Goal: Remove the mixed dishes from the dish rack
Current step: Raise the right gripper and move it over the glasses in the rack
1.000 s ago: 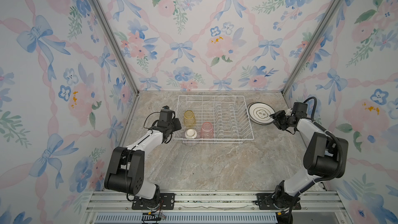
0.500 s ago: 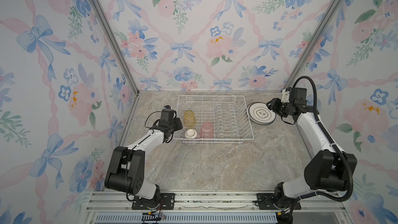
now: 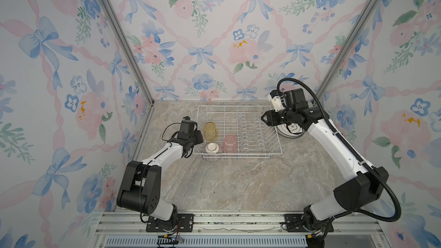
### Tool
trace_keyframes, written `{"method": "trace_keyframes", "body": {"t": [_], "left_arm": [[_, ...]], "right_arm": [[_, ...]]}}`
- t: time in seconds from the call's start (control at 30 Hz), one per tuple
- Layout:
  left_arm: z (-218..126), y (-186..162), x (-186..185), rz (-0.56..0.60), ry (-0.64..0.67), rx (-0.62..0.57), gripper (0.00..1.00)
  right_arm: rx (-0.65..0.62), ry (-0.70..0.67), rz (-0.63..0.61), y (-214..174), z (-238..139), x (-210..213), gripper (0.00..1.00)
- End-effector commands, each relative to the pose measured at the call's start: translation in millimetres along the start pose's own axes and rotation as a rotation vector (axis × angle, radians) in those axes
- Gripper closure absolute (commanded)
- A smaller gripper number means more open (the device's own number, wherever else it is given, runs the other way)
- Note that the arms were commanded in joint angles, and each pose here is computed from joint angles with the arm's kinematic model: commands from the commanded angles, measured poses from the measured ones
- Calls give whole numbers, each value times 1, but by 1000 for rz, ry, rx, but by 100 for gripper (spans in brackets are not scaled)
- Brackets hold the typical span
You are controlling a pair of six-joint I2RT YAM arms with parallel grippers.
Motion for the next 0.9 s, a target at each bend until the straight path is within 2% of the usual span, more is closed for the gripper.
{"method": "trace_keyframes", "body": {"t": [0.0,0.23,0.53,0.6,0.73,0.87], "left_arm": [[7,-14,-14,-1,-41,71,78],[8,-15,-21,8,-44,72,78],[17,-7,-24,24,-35,61,78],[20,-4,-29,27,-46,61,78],[23,1,-38,39,-60,52,78],[21,7,-42,40,-61,32,69]], "right_arm": [[96,-16,-76,-10,10,18,45],[117,20,-73,-13,22,24,45],[173,48,-142,-21,26,42,44],[210,49,-154,-25,37,46,43],[242,47,-183,-29,45,58,38],[255,23,-196,-32,57,67,35]]}}
Point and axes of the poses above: each gripper's point midway between its finger pads, its own z axis out along the fingers, its own x axis along the line the jaws close on, y = z × x, the point moved 8 cm from there along -z, back along the fingers
